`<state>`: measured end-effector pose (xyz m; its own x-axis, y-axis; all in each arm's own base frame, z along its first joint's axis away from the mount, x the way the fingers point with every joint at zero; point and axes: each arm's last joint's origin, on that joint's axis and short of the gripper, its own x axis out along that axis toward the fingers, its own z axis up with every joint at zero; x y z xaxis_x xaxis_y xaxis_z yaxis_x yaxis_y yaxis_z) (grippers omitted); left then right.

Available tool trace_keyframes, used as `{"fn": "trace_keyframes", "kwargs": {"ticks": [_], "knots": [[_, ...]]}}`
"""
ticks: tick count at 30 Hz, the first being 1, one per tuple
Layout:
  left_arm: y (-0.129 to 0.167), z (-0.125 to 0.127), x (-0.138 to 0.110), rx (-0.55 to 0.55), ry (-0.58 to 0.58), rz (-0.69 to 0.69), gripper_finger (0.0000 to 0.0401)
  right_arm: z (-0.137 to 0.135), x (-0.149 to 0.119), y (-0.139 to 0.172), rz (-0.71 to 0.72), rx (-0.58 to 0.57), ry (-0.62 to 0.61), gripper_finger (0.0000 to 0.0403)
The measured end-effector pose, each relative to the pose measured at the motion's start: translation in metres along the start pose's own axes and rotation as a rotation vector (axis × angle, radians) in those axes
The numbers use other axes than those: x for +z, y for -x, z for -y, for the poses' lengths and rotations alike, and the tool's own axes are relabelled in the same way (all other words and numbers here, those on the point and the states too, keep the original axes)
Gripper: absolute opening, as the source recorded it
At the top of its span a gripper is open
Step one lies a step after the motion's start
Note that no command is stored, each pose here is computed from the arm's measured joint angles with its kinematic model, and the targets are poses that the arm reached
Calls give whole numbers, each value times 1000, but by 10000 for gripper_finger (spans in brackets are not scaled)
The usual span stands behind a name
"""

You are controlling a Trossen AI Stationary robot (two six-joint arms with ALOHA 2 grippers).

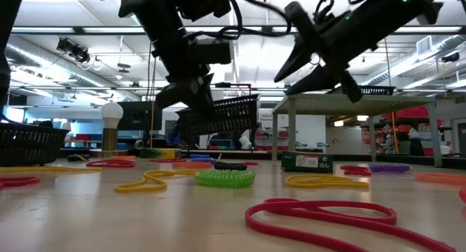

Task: Pick & Place Office Desk Supplies
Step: Put the top black bin on the shelf

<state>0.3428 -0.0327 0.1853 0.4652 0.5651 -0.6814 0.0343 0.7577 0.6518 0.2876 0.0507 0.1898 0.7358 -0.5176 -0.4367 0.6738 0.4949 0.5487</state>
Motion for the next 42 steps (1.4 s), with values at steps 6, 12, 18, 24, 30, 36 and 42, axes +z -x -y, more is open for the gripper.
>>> {"fn": "trace_keyframes", "kwargs": {"ticks": [6,12,18,24,30,36,42], "knots": [[4,6,3,27,8,15,15,0,3,-16,37,20,0,152],[6,9,5,30,12,36,15,3,6,-28,28,27,-7,143],[8,10,6,27,-2,47,15,2,8,-29,28,42,2,134],[10,13,8,27,-27,64,16,5,10,-32,22,28,7,112],[12,15,9,37,-35,68,28,5,10,-32,19,27,14,63],[15,18,9,36,-61,68,52,5,10,-32,24,22,21,15],[19,23,7,25,-133,51,99,5,10,-32,23,21,22,9]]}}
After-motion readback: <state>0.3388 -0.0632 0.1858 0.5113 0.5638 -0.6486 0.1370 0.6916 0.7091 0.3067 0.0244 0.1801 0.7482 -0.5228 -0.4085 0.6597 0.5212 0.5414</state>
